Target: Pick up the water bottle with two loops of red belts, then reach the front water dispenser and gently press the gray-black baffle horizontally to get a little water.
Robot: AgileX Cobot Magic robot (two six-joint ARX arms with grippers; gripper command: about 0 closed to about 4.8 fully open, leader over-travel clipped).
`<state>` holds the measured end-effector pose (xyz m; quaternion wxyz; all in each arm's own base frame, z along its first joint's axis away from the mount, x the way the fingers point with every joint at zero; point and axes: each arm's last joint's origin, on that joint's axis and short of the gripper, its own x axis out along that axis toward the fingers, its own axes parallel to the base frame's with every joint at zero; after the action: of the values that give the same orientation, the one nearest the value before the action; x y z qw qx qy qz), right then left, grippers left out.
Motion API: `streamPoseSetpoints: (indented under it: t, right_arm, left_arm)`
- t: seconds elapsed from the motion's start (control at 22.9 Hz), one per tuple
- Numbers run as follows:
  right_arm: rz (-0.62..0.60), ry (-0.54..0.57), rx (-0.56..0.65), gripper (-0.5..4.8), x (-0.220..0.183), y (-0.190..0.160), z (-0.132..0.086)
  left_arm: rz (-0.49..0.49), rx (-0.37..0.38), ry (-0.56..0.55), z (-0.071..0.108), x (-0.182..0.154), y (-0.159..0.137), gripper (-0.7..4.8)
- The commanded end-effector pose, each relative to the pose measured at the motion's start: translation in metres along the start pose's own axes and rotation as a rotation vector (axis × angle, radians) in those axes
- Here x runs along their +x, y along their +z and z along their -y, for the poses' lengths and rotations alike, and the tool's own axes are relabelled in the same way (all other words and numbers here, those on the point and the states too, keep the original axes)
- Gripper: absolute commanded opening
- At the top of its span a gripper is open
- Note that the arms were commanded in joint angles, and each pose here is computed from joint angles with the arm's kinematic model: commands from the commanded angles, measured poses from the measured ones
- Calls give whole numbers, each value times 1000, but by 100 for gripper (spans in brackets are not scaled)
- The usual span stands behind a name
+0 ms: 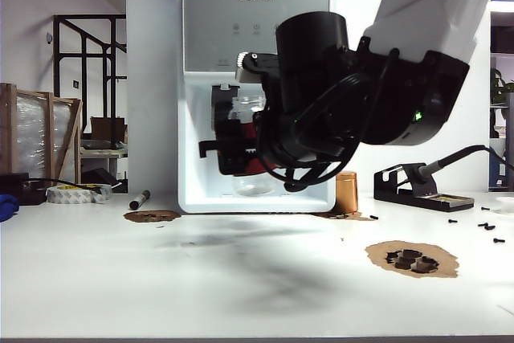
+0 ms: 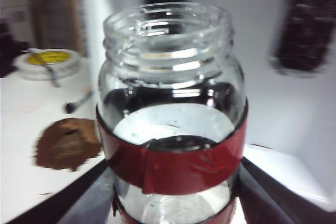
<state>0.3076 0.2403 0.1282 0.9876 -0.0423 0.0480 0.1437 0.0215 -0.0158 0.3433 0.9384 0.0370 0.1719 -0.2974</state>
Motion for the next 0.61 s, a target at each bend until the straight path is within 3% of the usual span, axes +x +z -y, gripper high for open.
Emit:
streamPoseSetpoints:
  t: [0.04, 0.35, 0.61]
  right_arm:
    - [28, -176, -15, -5, 0, 7, 6]
    - [55, -202, 2, -5, 0, 10, 7]
    - [60, -203, 23, -5, 9, 10, 32]
  left_arm:
    - [14, -18, -5, 0, -1, 3, -4]
    - [49, -22, -27, 4, -8, 12, -5]
    - [-10, -66, -76, 5, -16, 40, -4]
